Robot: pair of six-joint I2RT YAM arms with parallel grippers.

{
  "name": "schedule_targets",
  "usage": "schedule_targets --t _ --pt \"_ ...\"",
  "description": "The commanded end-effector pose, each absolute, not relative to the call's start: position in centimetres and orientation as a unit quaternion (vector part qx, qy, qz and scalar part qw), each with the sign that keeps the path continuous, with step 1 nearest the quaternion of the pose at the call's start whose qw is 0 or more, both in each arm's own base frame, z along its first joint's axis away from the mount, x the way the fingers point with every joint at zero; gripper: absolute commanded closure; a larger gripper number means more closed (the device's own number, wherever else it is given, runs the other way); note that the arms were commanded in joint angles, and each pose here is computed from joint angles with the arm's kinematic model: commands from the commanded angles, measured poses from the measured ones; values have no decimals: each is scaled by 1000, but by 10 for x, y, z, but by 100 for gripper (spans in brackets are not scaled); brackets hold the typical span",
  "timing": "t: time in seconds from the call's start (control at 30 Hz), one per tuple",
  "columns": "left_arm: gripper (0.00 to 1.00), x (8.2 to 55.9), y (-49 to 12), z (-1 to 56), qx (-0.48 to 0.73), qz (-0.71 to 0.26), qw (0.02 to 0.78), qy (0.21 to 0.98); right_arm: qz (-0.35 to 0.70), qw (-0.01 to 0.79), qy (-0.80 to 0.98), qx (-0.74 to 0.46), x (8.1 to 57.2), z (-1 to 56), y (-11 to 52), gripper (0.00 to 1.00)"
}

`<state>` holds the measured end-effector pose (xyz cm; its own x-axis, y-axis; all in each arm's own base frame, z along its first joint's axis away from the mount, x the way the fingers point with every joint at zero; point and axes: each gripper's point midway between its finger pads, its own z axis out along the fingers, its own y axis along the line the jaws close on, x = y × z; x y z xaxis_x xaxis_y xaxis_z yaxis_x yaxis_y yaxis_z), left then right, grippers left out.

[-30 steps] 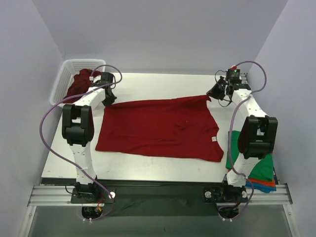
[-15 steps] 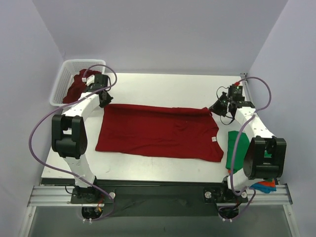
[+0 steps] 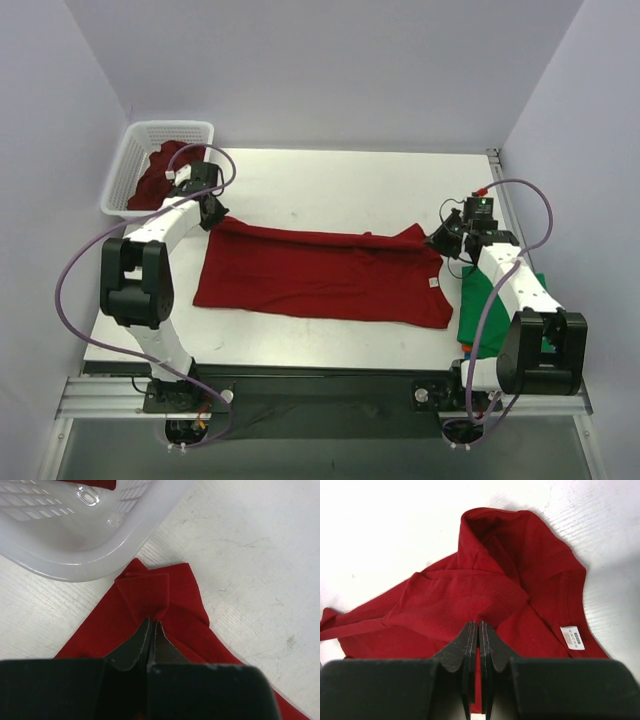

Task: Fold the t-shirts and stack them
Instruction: Fold the other side of the tshirt into a rectangle

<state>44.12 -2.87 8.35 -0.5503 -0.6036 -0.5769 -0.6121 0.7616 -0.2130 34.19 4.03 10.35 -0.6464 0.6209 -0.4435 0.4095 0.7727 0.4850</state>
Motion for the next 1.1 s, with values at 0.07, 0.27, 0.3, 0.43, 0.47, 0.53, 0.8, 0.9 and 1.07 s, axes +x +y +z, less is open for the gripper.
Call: schedule_targets --t 0.07,0.27,0.3,0.43,0.47,0.53,0.8,0.9,1.07 --pt "100 449 -29 128 -353 -27 380 854 163 328 885 286 332 117 33 100" --pt "100 433 -27 124 -354 -24 374 857 159 326 889 281 319 114 33 100" --pt "100 431 -27 123 -354 -24 374 857 160 325 890 278 317 114 34 100" --pt "100 421 -26 123 -355 -25 375 856 158 321 891 278 308 109 34 100" --pt "100 416 -25 117 -354 -22 368 859 159 320 892 276 307 108 35 100" --pt "100 414 -25 116 -356 -24 370 858 156 318 894 275 302 105 34 100" --pt "100 402 -23 104 -365 -19 360 858 150 310 899 272 289 97 34 100" --pt "100 400 -23 107 -365 -21 363 857 149 310 899 271 285 97 33 100" --pt "100 393 -24 105 -366 -22 359 858 155 296 903 269 276 87 37 100"
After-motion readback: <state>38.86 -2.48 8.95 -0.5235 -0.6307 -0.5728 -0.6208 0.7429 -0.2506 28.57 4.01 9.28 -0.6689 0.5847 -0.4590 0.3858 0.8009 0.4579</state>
